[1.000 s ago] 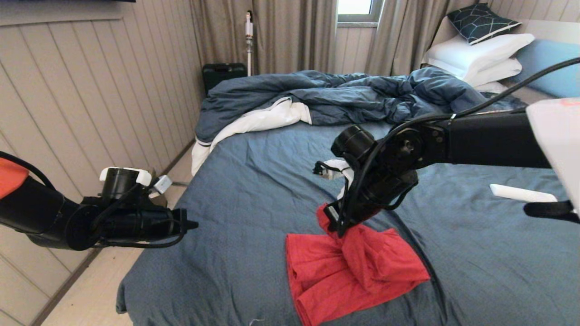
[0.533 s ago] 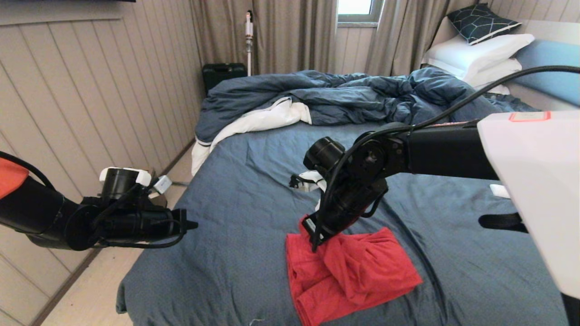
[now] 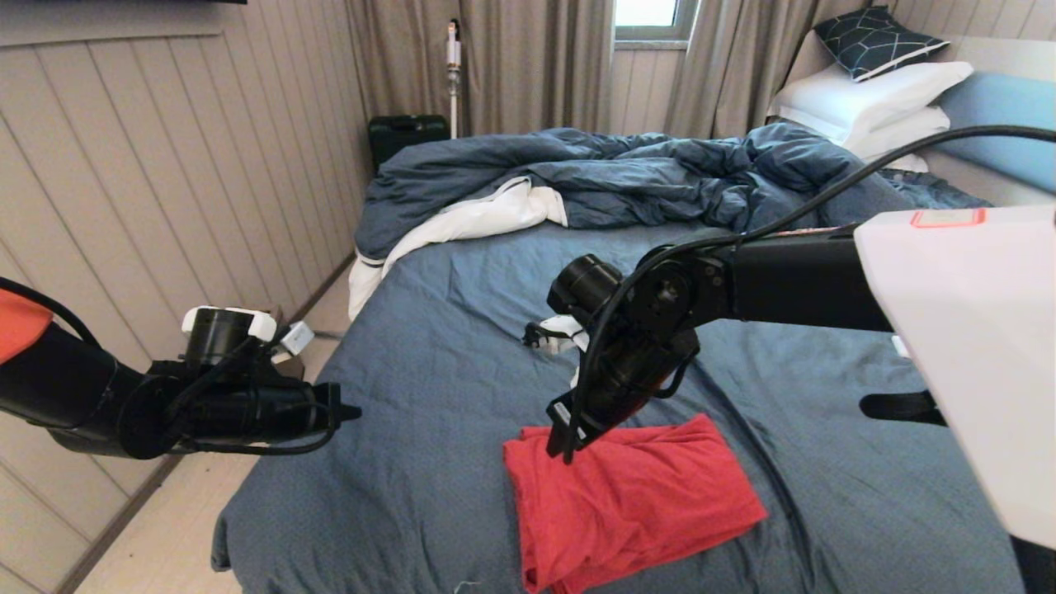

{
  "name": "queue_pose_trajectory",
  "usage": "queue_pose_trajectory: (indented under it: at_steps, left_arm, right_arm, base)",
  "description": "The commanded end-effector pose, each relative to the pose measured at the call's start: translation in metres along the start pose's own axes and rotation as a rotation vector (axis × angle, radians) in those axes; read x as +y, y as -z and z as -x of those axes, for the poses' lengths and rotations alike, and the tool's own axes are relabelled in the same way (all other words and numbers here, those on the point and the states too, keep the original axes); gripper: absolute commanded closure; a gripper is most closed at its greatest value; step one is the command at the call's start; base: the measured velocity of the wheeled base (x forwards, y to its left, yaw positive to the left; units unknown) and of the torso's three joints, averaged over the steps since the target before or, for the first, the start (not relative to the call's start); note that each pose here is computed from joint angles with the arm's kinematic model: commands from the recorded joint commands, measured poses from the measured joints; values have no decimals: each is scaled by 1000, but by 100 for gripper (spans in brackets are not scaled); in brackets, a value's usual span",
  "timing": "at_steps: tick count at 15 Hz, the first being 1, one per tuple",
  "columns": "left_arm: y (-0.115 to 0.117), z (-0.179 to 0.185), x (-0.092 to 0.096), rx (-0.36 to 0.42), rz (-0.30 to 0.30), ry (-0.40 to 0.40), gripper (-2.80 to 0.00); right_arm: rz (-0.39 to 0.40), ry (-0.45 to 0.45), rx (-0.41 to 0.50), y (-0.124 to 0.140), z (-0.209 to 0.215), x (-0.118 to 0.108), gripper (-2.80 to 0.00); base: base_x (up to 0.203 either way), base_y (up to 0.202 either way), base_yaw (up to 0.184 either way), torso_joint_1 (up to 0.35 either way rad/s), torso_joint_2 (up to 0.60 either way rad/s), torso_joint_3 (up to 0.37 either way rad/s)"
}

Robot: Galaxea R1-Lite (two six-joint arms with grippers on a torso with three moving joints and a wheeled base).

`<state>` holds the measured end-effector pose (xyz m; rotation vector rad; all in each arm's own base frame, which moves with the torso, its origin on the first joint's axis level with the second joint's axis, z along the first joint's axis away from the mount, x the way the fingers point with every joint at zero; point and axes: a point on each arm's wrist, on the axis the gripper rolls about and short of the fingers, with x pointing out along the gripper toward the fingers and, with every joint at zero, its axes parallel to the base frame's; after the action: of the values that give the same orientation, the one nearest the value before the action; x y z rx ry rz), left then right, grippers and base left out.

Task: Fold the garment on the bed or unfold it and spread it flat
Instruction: Fold the red T-shirt

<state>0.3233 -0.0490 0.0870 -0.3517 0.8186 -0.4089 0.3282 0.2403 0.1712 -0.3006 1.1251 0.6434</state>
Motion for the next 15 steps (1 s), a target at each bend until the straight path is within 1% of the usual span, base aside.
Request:
queue_pose_trajectory:
  at_steps: [1, 3, 4, 7, 9, 10, 13, 15]
  left_arm:
    - [0, 0, 0, 0, 2, 2, 0]
    - [0, 0, 0, 0, 2, 2, 0]
    - [1, 0, 0, 0, 1, 3, 0]
    - [1, 0, -1, 1, 0, 4, 0]
    - [1, 0, -1, 1, 0, 4, 0]
    - [1, 0, -1, 1, 0, 4, 0]
    - [1, 2, -2, -2, 0, 5, 0]
    - [1, 2, -2, 0, 1, 5, 0]
  right_arm:
    - [-8, 2, -29, 0, 14, -1, -280]
    - [-24, 8, -24, 8, 25, -5, -280]
    - [-32, 12, -8, 15, 28, -7, 0]
    - [-43, 30, 65, 39, 29, -9, 0]
    - [-53, 29, 131, 51, 19, -11, 0]
    - [-58, 29, 159, 54, 10, -13, 0]
    - [-82, 36, 184, 52, -20, -25, 0]
    - [-90, 37, 218, 52, -41, -29, 0]
  base:
    - [0, 0, 0, 0, 0, 0]
    - [0, 0, 0, 0, 0, 0]
    - [0, 0, 0, 0, 0, 0]
    - [0, 0, 0, 0, 0, 0]
    - [0, 0, 0, 0, 0, 0]
    - [0, 0, 0, 0, 0, 0]
    - [0, 0, 0, 0, 0, 0]
    - [0, 0, 0, 0, 0, 0]
